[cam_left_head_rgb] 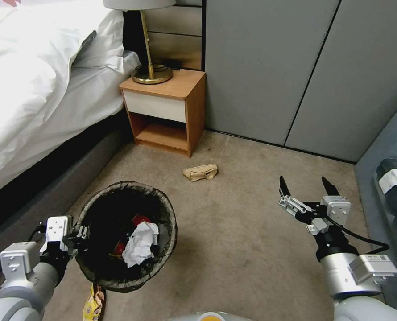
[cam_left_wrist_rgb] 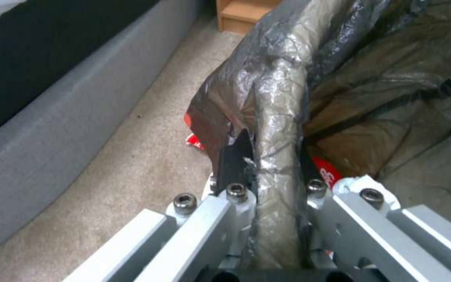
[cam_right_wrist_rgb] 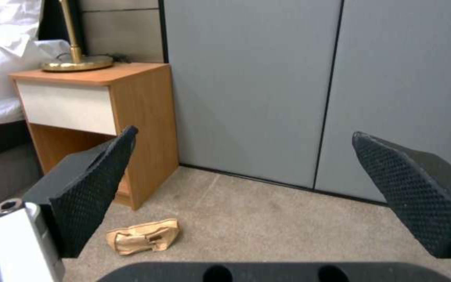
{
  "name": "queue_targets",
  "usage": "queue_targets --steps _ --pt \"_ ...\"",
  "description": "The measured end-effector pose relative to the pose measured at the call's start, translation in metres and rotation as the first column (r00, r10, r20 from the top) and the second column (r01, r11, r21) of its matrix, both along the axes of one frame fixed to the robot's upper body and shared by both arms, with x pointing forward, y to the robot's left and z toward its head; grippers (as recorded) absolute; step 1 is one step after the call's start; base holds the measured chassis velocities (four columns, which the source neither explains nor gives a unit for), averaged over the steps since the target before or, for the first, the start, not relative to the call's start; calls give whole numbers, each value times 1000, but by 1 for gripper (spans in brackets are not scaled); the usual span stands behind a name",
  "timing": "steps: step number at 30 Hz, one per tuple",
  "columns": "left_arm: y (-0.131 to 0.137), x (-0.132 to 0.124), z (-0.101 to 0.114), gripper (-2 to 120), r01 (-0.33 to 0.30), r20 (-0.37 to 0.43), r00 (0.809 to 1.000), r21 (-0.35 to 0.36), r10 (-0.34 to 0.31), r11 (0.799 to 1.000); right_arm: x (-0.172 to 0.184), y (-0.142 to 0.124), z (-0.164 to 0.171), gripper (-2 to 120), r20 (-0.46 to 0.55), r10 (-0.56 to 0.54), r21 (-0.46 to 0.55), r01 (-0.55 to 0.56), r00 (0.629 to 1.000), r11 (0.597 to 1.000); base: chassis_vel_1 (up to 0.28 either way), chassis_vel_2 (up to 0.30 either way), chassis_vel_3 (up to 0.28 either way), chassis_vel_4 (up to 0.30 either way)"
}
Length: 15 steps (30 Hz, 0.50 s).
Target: Pick up the trash bin, then pick up the garbage from the floor and place it into the trash bin.
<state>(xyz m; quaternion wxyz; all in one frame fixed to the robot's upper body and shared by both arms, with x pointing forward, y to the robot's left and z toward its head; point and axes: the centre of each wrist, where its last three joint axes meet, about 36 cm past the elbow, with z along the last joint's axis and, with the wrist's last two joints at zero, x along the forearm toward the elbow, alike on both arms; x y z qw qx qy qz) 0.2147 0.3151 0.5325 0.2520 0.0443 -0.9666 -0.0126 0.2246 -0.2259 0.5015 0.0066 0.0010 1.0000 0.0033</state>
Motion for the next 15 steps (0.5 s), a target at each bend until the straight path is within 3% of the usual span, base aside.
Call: queue_targets --steps 15 --pt "-1 0 -1 1 -2 7 1000 -23 3 1000 -3 9 -3 100 -7 -17 -6 17 1000 1000 0 0 0 0"
